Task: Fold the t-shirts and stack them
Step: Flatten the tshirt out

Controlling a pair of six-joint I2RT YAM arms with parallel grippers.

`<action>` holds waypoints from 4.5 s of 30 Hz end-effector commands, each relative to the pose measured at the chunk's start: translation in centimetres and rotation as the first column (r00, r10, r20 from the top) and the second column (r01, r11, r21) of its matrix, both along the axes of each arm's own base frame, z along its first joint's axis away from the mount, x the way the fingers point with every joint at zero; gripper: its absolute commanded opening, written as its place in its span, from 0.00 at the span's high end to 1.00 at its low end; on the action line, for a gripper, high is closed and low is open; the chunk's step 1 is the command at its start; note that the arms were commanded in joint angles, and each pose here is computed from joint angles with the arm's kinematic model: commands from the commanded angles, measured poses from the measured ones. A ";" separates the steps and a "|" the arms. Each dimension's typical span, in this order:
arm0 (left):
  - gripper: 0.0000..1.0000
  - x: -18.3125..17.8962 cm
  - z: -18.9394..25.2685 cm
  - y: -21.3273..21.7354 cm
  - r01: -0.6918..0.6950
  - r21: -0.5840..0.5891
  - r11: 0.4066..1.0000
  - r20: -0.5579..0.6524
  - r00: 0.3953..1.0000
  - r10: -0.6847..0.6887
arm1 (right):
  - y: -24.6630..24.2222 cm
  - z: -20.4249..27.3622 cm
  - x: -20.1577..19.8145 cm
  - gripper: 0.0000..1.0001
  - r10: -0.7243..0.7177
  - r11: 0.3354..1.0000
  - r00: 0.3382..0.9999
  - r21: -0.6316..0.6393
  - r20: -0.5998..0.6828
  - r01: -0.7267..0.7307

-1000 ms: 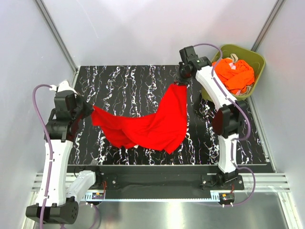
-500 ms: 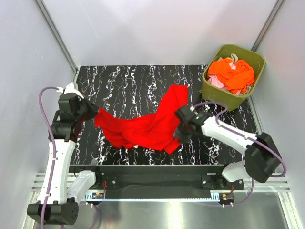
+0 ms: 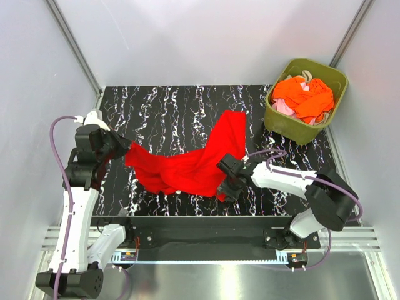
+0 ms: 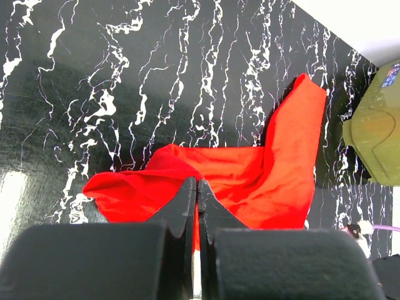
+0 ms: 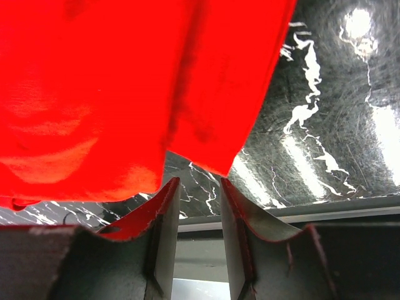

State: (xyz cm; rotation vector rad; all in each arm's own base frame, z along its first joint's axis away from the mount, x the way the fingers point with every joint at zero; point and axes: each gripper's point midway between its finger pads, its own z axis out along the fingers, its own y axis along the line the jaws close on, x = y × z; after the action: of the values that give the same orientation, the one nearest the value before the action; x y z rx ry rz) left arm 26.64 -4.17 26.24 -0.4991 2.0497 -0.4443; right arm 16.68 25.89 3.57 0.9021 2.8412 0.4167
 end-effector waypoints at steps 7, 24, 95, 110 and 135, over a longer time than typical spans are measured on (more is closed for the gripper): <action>1.00 0.6 1.0 -0.4 0.029 -0.005 1.000 0.049 0.998 -0.029 | -0.3 -1.3 -0.4 0.60 -0.050 0.998 0.999 -0.041 0.006 0.050; 1.00 0.7 1.2 -0.5 0.030 -0.013 0.999 0.050 0.998 -0.030 | -0.9 -2.6 -0.3 0.59 -0.040 0.994 0.999 -0.101 0.014 0.041; 1.00 -3.7 39.8 1.7 -0.051 -0.241 0.969 0.737 0.640 0.216 | -14.3 52.6 11.7 1.00 0.097 0.982 0.210 -0.128 0.973 0.137; 1.00 -20.5 42.5 3.1 -0.016 -0.345 0.939 0.852 0.413 0.320 | -18.3 52.7 -1.1 1.00 -0.083 0.991 0.109 0.093 0.991 -0.095; 1.00 21.0 22.9 7.3 -0.323 0.203 0.924 0.557 0.815 0.162 | -9.8 36.0 31.4 1.00 0.199 0.945 0.411 -0.285 0.889 0.158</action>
State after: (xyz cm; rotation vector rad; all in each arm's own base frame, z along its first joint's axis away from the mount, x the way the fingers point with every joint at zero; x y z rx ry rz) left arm 44.58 0.79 49.05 -0.4452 1.5119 -0.2327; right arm 43.43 16.08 42.63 0.3220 1.7728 0.2284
